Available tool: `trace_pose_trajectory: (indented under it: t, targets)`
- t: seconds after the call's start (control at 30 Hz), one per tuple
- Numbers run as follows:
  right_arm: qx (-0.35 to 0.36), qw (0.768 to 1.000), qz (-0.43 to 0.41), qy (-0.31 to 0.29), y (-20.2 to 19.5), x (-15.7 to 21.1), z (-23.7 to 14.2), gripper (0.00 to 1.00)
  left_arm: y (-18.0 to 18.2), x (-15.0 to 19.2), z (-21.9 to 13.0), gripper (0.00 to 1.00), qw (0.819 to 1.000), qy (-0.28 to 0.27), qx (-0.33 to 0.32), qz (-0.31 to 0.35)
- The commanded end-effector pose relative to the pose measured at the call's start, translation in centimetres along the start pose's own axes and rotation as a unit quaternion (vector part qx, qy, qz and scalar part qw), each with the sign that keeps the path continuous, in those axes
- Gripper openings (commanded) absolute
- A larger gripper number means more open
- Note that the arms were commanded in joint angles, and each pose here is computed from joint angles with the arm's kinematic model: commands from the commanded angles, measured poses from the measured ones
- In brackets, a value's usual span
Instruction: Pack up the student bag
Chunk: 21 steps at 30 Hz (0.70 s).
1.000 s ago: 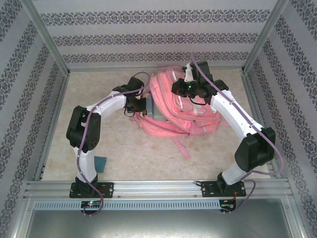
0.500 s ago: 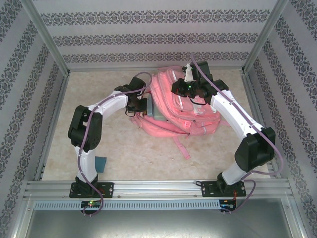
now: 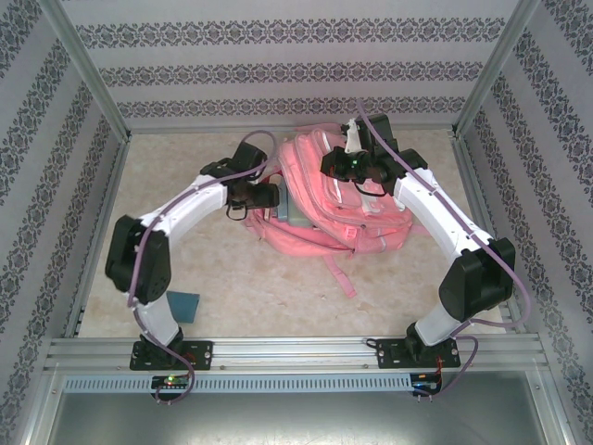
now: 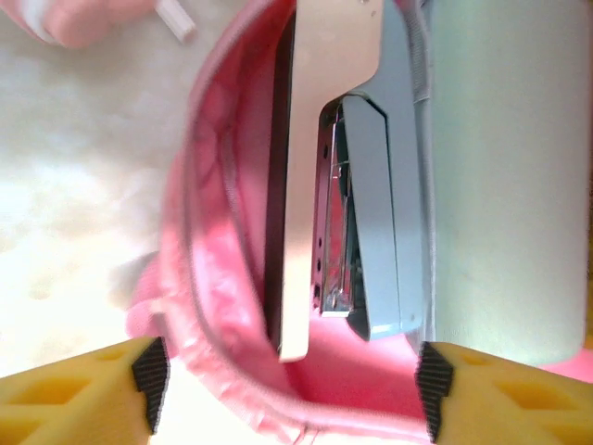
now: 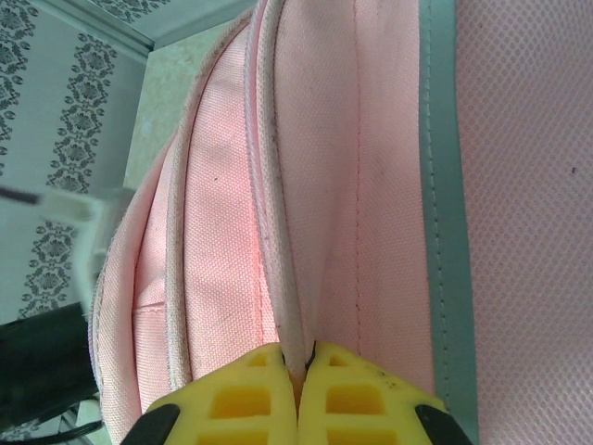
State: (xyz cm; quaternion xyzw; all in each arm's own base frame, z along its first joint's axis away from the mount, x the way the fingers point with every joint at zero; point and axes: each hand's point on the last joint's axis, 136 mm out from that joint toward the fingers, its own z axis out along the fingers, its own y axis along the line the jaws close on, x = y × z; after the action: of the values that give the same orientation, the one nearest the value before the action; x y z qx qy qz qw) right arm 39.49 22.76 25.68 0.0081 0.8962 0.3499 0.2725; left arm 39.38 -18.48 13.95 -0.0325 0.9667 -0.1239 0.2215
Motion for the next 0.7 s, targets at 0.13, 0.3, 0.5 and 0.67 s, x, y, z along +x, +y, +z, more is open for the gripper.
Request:
trace_pose_trajectory:
  t: [0.13,0.3,0.5,0.67]
  targets:
    - [-0.076,0.996,-0.043,-0.017,4.8,-0.6,-0.2,0.0,8.0,4.5,-3.7,1.0,0.988,0.001,-0.12,-0.097]
    - [-0.085,0.995,-0.048,-0.011,5.4,-0.1,0.6,0.0,13.8,9.1,-6.4,1.0,0.955,0.0,-0.191,-0.226]
    - [-0.095,0.994,-0.052,-0.002,5.9,0.3,1.4,0.0,18.3,15.6,-8.5,1.0,0.897,-0.001,-0.259,-0.357]
    - [-0.101,0.993,-0.054,0.001,6.0,0.6,1.6,0.0,19.5,19.3,-9.0,0.98,0.857,-0.005,-0.271,-0.438]
